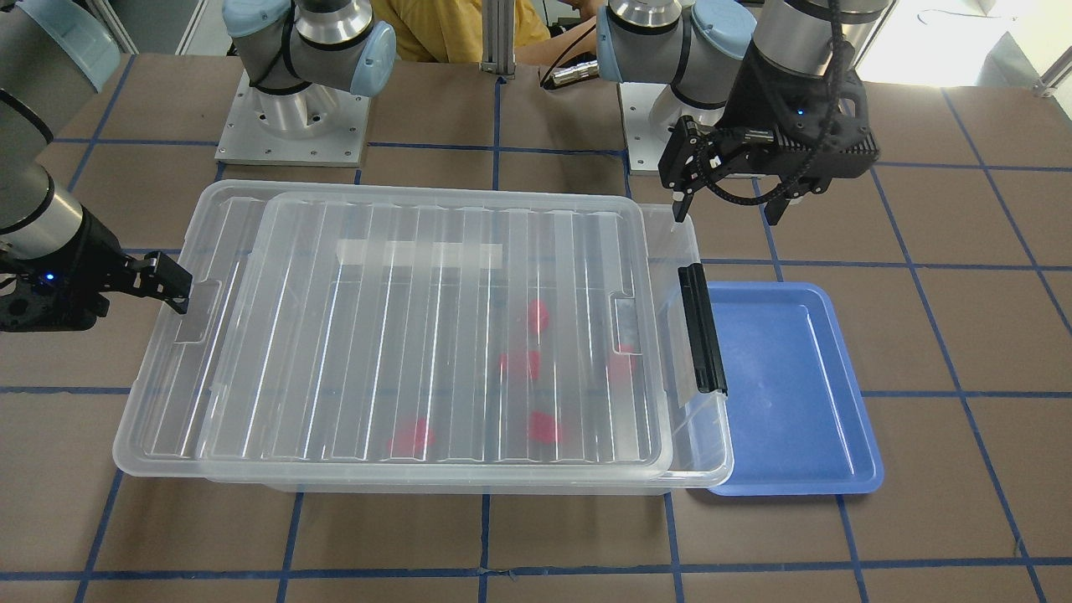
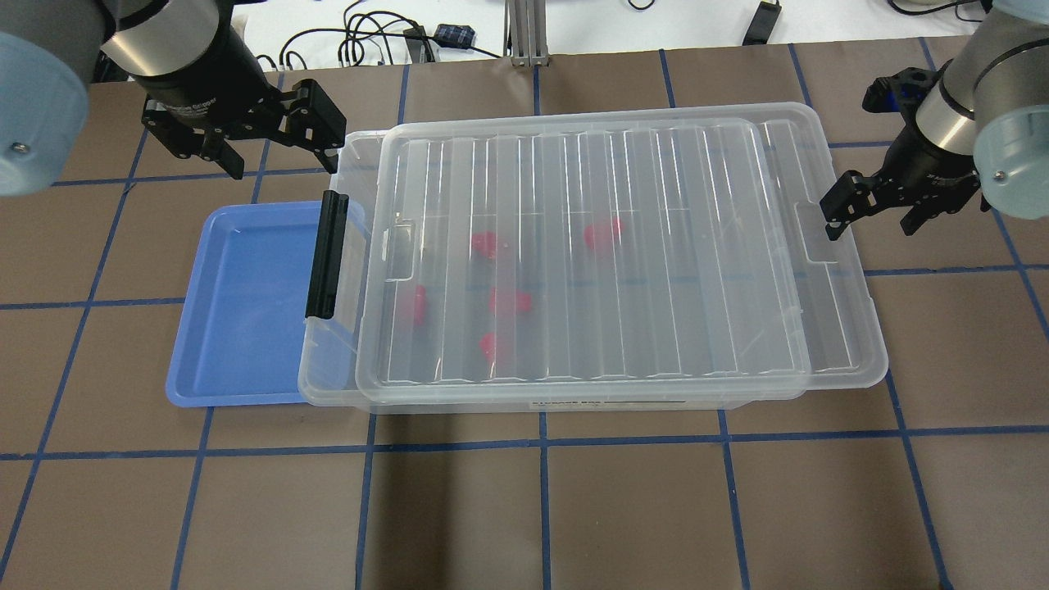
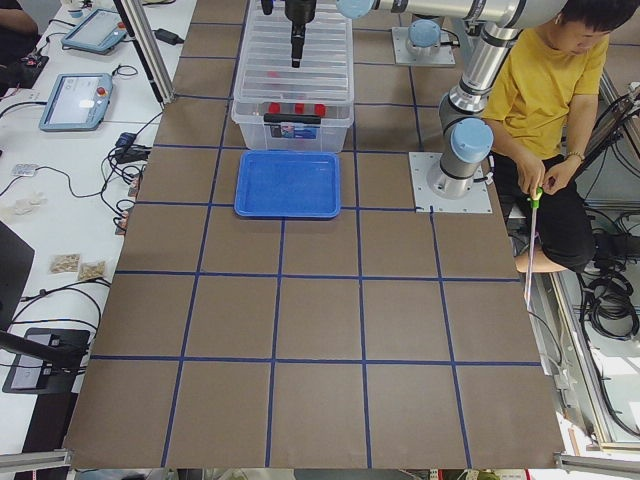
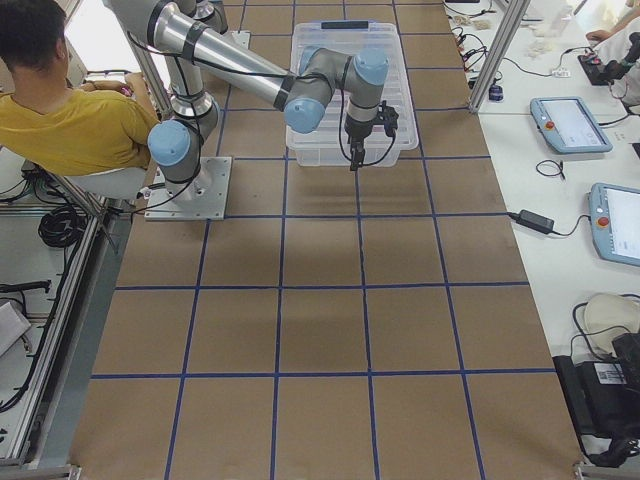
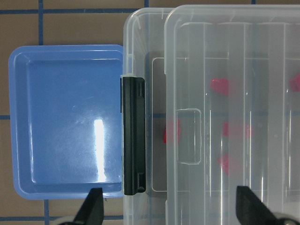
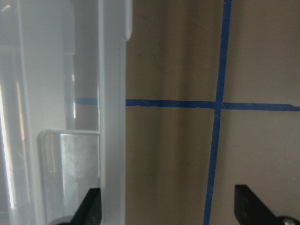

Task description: Place red block in blue tray from box

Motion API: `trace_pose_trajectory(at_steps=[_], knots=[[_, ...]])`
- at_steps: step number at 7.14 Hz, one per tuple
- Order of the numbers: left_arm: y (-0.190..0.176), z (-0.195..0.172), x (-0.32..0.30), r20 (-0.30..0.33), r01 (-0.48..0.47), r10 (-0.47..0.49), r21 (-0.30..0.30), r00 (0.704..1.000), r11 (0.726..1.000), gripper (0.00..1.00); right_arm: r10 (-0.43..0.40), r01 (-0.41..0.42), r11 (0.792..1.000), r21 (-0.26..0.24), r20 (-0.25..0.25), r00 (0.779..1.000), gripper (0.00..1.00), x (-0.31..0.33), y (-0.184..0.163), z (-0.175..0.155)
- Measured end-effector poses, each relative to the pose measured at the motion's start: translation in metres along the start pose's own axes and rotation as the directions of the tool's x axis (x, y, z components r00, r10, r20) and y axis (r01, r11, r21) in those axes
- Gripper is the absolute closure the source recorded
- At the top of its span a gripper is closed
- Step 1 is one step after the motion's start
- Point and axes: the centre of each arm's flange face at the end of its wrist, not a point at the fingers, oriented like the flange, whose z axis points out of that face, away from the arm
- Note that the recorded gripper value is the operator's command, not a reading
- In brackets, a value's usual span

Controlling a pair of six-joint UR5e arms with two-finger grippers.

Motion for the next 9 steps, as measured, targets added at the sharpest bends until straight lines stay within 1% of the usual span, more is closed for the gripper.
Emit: trace_pose_trajectory(at_steps=[2, 5, 7, 9], knots=[[0.002, -0.001, 0.001, -0.001, -0.001, 0.001, 0.002, 1.0, 1.0, 0.0, 0.01, -0.01, 1.0, -0.003, 0.0, 1.0, 0.0, 0.011, -0.002, 0.002], [0.004, 0.012, 0.003, 0.005, 0.008, -0.008, -0.012, 1.0, 1.0, 0.0, 0.003, -0.003, 1.0, 0.005, -0.001, 1.0, 0.0, 0.041, 0.001, 0.002], [0.002, 0.02, 0.011, 0.004, -0.009, 0.009, -0.019, 1.0, 1.0, 0.0, -0.014, 0.014, 1.0, 0.007, -0.002, 1.0, 0.0, 0.052, 0.002, 0.002], [0.004, 0.023, 0.014, 0.012, -0.025, 0.026, -0.029, 1.0, 0.999, 0.0, -0.01, 0.01, 1.0, 0.008, -0.002, 1.0, 0.0, 0.059, 0.004, 0.002]])
